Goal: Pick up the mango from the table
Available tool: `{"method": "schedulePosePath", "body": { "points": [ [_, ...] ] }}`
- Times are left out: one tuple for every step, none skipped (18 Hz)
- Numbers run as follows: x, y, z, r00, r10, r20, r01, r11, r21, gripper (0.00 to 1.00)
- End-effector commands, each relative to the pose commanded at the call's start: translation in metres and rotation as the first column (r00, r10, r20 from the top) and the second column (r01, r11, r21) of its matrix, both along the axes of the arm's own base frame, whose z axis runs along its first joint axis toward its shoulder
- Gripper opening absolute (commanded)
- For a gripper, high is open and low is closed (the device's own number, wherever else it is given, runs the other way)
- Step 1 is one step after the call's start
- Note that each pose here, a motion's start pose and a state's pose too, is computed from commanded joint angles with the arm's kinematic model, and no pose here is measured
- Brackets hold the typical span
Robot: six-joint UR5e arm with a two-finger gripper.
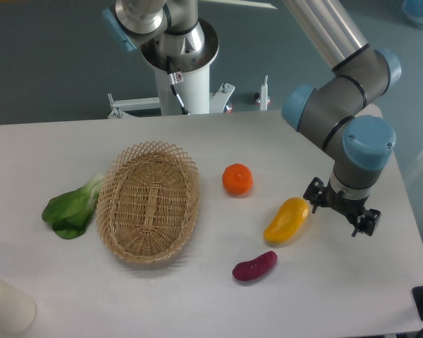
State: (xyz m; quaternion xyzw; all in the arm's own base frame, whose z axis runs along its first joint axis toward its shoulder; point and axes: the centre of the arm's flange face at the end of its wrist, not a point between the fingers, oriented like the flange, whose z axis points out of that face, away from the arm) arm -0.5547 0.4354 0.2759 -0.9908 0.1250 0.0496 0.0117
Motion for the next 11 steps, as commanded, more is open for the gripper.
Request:
{"method": "schedulePosePath", "body": {
  "points": [
    [-0.0005,-0.0009,0.0011,1.0,0.002,-0.001,-0.002,1.0,0.001,1.0],
    [0.0001,-0.0001,0.0011,1.0,0.0,-0.001,0.0,1.0,0.001,1.0],
    [-0.0004,-0.001,0.0009,1.0,0.002,0.0,-0.002,1.0,0.0,1.0],
    [0.0005,-0.0001,0.0019,1.0,0.0,-0.001,0.0,1.0,0.002,1.0],
    [0.0002,0.0001,0.0027,1.0,0.0,-0.002,0.0,1.0,0.003,1.0],
    [-0.0002,-0.0004,0.0025,1.0,0.001,0.001,-0.001,1.0,0.006,1.0],
    [-0.0002,-0.0006,0.0025,1.0,0.003,0.001,-0.003,1.0,0.005,1.0],
    [0.0002,-0.0001,0.0013,1.0,0.006,0.002,-0.006,1.0,0.0,1.0],
    [0.0006,-0.0001,0.0006,1.0,0.015,0.004,-0.015,1.0,0.001,1.0],
    [0.001,-0.0002,-0.0014,1.0,0.016,0.009,-0.016,1.0,0.001,1.0],
    [0.0033,-0.001,-0.0056,0.999,0.027,0.023,-0.027,1.0,-0.002,1.0]
  ]
}}
